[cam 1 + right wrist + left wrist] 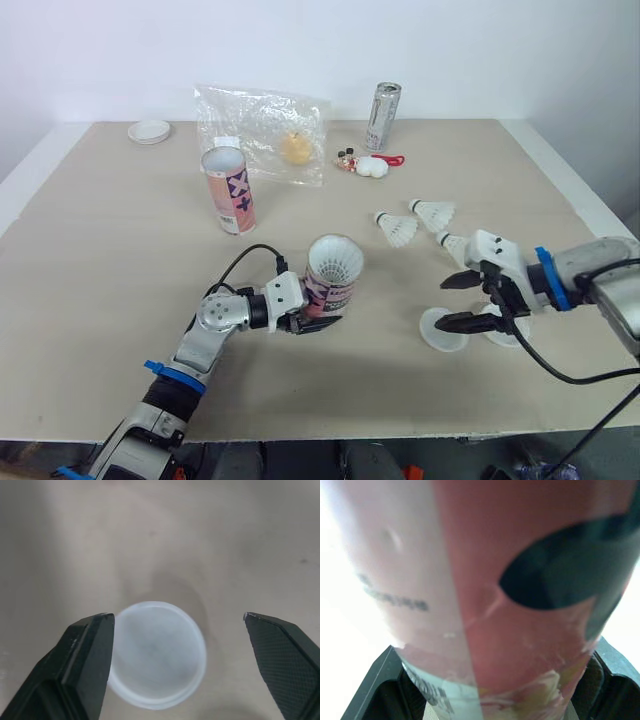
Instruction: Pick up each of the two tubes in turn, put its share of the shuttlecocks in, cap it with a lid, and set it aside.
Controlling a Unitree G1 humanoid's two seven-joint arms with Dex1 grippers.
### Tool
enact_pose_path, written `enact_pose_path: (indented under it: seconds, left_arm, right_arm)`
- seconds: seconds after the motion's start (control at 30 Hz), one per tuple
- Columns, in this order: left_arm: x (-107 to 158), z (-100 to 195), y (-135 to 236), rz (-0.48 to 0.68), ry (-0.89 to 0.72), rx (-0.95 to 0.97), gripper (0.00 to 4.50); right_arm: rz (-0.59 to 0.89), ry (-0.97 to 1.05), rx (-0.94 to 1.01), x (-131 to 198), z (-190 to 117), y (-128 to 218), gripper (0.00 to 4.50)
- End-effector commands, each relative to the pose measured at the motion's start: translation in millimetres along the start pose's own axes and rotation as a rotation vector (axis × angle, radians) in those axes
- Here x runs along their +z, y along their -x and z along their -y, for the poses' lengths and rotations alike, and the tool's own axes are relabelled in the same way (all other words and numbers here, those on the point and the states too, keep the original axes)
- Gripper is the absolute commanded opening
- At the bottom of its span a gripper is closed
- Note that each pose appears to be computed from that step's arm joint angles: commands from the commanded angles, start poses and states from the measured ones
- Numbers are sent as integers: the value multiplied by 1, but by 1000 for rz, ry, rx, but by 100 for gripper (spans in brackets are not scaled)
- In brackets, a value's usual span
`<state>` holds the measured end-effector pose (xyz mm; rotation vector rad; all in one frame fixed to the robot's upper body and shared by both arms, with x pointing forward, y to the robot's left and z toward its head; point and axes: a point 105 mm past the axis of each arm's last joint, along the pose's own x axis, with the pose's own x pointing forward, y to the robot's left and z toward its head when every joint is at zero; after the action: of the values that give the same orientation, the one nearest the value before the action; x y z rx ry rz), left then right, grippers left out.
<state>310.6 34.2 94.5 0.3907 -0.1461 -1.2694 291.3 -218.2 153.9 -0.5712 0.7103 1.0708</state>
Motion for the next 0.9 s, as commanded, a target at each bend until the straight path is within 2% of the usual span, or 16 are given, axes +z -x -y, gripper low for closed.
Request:
enact_pose_path:
  seconds: [0.03,0.27,0.47,0.6,0.67,0.77,0.8,0.83,0.9]
  left_arm:
    - [-3,6,-2,4,20,-12,325]
    - [-10,12,1,8,155,-5,325]
    - [-13,17,2,-21,117,-26,325]
    - [-13,20,1,-36,71,-53,325]
    - [-13,20,1,-35,70,-50,325]
    - [-13,19,0,-35,71,-45,325]
    - [-13,18,0,-36,72,-43,325]
    - [-13,18,0,-36,73,-41,325]
    - [-14,17,0,-37,77,-35,325]
  right_arm:
    - [-26,30,-17,1,8,2,447]
    - [-79,70,-5,-5,12,1,447]
    - [-104,106,-7,-8,16,-3,447]
    - [-127,118,-13,-14,20,-11,339]
    - [-138,120,-12,-18,20,-15,221]
    - [-158,127,-3,-23,19,-19,78]
    - [-167,135,-1,-24,19,-20,63]
    - [-170,137,1,-25,19,-21,20]
    - [-168,138,7,-25,18,-21,6]
